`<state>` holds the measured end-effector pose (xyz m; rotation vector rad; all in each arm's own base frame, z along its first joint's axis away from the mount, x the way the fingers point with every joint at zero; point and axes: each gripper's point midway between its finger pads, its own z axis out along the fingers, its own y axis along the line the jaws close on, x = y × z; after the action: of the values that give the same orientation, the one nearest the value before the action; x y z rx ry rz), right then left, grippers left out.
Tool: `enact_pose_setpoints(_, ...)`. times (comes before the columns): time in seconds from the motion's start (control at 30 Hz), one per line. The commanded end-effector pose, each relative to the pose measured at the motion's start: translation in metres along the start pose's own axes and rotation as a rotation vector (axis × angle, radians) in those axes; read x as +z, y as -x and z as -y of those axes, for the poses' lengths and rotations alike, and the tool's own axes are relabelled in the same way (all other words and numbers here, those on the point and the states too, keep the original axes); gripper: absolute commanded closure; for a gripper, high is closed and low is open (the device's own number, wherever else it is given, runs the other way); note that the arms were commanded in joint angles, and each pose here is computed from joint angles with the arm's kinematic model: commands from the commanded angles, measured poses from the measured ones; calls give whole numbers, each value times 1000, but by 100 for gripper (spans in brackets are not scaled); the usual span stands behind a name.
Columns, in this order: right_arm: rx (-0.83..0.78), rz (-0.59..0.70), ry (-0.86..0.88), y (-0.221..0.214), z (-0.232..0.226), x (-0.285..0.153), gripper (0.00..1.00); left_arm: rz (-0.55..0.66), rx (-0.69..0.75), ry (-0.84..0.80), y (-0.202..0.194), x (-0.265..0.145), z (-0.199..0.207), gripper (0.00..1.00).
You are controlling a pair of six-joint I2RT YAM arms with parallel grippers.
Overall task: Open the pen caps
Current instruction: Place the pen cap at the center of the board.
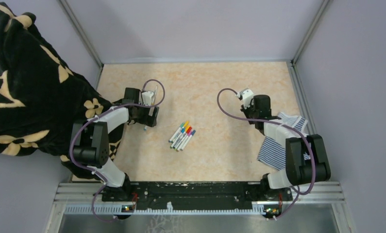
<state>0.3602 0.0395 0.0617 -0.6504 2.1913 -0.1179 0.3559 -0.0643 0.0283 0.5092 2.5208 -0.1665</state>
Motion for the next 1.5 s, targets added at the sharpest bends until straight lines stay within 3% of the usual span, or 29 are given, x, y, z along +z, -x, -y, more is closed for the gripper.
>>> enact_pose_setpoints(0.0, -36, 62, -55, 15, 15, 9, 100, 23, 12, 14, 4, -6, -3, 1)
enact_pose_setpoints(0.53, -71, 26, -35, 9, 13, 30, 100, 19, 12, 16, 2, -5, -4, 1)
enact_pose_setpoints(0.7, -82, 10, -19, 4, 11, 30, 87, 18, 12, 16, 2, -4, -4, 1)
enact_pose_setpoints(1.1, -102, -25, 5, -5, 6, 27, 66, 18, 12, 22, 2, -4, -5, 1)
enact_pose_setpoints(1.47, -59, -3, 46, 8, 0, 18, 59, 26, 18, 12, 6, -6, -3, 1)
